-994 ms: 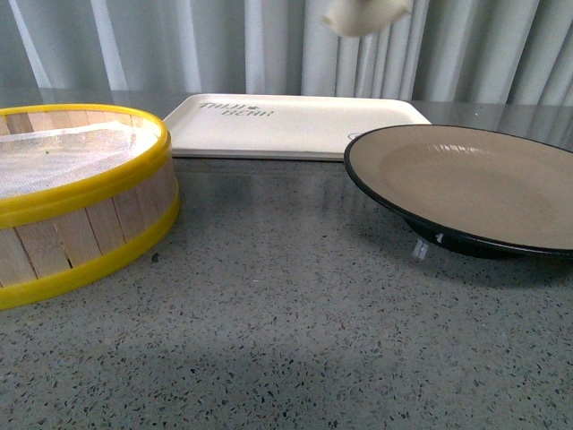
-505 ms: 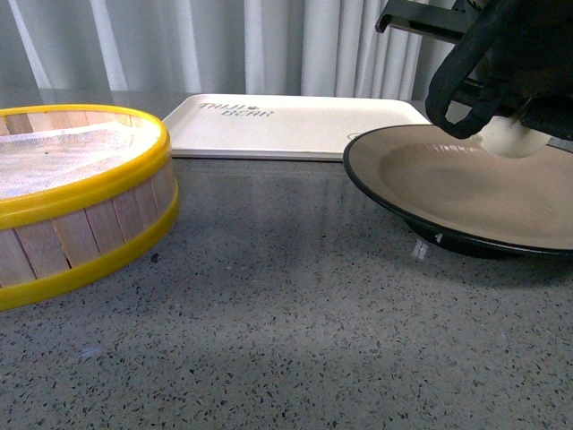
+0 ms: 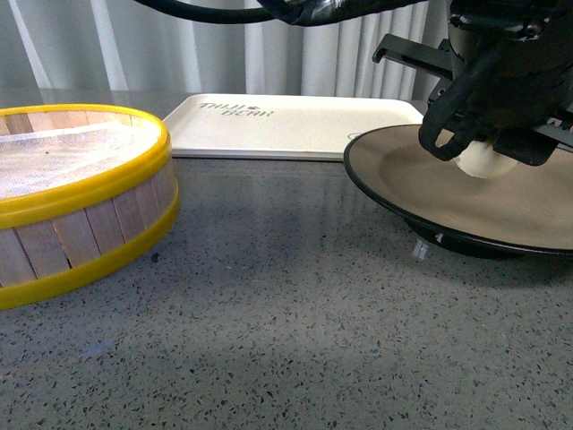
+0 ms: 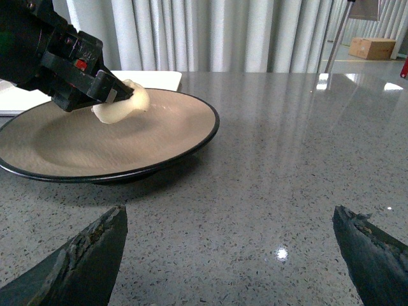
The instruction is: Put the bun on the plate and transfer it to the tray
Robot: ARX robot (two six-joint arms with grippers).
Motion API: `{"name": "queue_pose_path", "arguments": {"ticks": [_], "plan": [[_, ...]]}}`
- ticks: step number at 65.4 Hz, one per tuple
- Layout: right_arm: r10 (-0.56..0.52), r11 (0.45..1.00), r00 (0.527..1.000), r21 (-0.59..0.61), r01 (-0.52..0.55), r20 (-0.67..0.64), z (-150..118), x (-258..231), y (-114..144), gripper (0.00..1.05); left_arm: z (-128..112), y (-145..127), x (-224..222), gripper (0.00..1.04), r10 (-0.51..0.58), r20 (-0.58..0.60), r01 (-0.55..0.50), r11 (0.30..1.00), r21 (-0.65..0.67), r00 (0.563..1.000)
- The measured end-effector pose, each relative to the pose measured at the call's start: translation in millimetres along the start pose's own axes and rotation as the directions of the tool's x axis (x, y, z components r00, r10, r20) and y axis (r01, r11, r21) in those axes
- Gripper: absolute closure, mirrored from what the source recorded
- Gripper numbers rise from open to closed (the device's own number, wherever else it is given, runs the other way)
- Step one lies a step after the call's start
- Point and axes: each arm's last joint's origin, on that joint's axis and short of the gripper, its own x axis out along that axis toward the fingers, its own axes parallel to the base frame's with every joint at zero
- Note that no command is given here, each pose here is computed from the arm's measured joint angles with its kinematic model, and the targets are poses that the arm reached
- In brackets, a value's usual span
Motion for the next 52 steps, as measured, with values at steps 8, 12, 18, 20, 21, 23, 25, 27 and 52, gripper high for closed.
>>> {"name": "queue_pose_path", "arguments": {"ticks": [8,12,18,20,21,23,25,27,52], "plan": [[0.000,1.000,1.000,0.000,0.000,0.000,0,0,0,0.08,-5,2,2,1.00,0.006,-0.014,-0.006,1.000,0.012,1.000],[0.000,1.000,1.000,0.000,0.000,0.000,0,0,0,0.08,-9,2,3,1.00,0.007,-0.025,-0.007,1.000,0.017,1.000],[0.000,1.000,1.000,0.000,0.000,0.000,0,0,0,0.08,-16,3,5,1.00,0.009,-0.043,-0.008,1.000,0.021,0.999],[0.000,1.000,1.000,0.000,0.000,0.000,0,0,0,0.08,-17,4,6,1.00,0.010,-0.047,-0.009,1.000,0.021,0.999],[0.000,1.000,1.000,0.000,0.000,0.000,0,0,0,0.08,-17,4,6,1.00,0.008,-0.048,-0.007,1.000,0.021,0.999],[0.000,1.000,1.000,0.000,0.000,0.000,0,0,0,0.08,-18,3,6,1.00,0.007,-0.049,-0.006,1.000,0.021,0.999],[0.000,1.000,1.000,0.000,0.000,0.000,0,0,0,0.08,-18,3,6,1.00,0.007,-0.049,-0.006,1.000,0.020,0.999],[0.000,1.000,1.000,0.000,0.000,0.000,0,0,0,0.08,-19,4,6,1.00,0.007,-0.049,-0.006,1.000,0.020,0.999],[0.000,1.000,1.000,0.000,0.000,0.000,0,0,0,0.08,-21,5,6,0.69,0.005,-0.057,-0.005,1.000,0.015,0.998]]}}
